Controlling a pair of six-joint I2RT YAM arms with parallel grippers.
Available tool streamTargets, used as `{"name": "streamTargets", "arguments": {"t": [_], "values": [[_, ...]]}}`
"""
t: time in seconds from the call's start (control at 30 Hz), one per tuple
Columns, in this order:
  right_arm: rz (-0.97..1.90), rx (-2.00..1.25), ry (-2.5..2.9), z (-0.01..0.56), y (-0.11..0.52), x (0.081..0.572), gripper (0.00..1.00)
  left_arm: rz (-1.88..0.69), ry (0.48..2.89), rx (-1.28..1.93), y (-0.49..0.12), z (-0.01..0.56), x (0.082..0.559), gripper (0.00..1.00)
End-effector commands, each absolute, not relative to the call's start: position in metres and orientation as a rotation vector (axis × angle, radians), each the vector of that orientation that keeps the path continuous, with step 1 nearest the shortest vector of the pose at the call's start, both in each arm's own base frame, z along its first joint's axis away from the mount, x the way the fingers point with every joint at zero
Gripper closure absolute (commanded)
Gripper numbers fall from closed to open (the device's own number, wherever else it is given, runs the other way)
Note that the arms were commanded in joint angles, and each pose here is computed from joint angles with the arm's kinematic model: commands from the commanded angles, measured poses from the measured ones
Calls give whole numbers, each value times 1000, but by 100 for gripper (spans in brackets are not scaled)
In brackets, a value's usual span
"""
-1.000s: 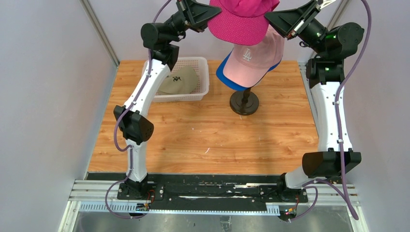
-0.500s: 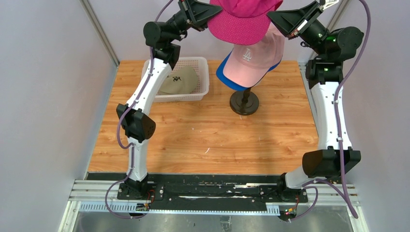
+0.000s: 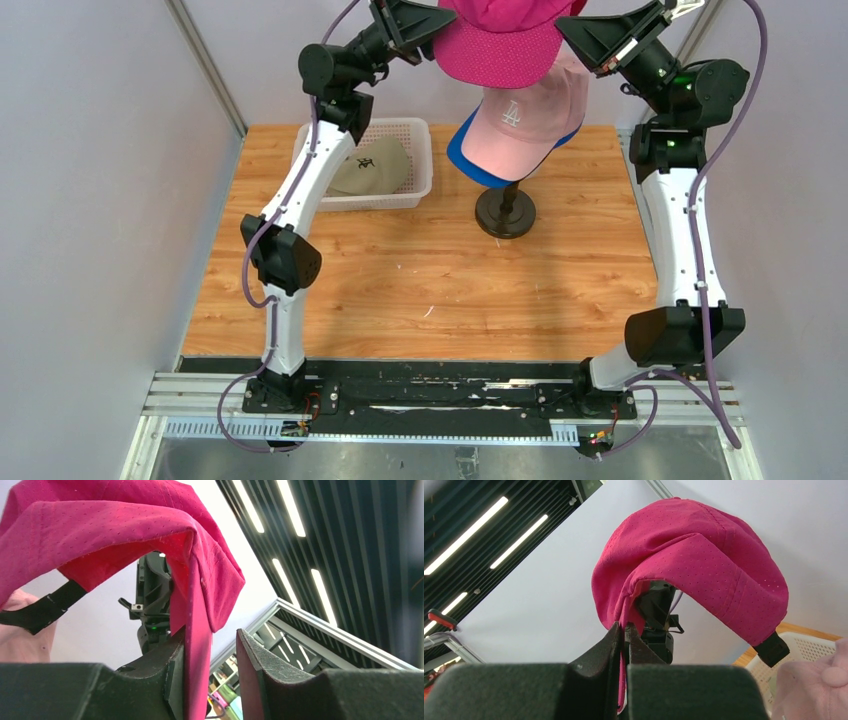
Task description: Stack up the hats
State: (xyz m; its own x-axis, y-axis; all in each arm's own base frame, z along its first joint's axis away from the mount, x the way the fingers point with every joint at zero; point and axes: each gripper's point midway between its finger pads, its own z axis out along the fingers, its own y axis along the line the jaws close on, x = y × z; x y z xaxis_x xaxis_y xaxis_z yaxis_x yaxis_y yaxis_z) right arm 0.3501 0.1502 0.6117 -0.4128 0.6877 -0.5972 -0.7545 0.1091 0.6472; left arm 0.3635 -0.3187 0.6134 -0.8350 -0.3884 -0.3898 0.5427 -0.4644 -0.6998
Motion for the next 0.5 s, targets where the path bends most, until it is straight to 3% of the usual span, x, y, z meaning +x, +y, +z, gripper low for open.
{"name": "streamTargets", "arguments": {"t": [0.0,0.47], "values": [[1518,-31,1125,626,138,363,99,-2261,1107,251,-297,624,358,59],[1362,50,1075,643,119,393,99,-2215,1083,213,-268,615,365,59]]}}
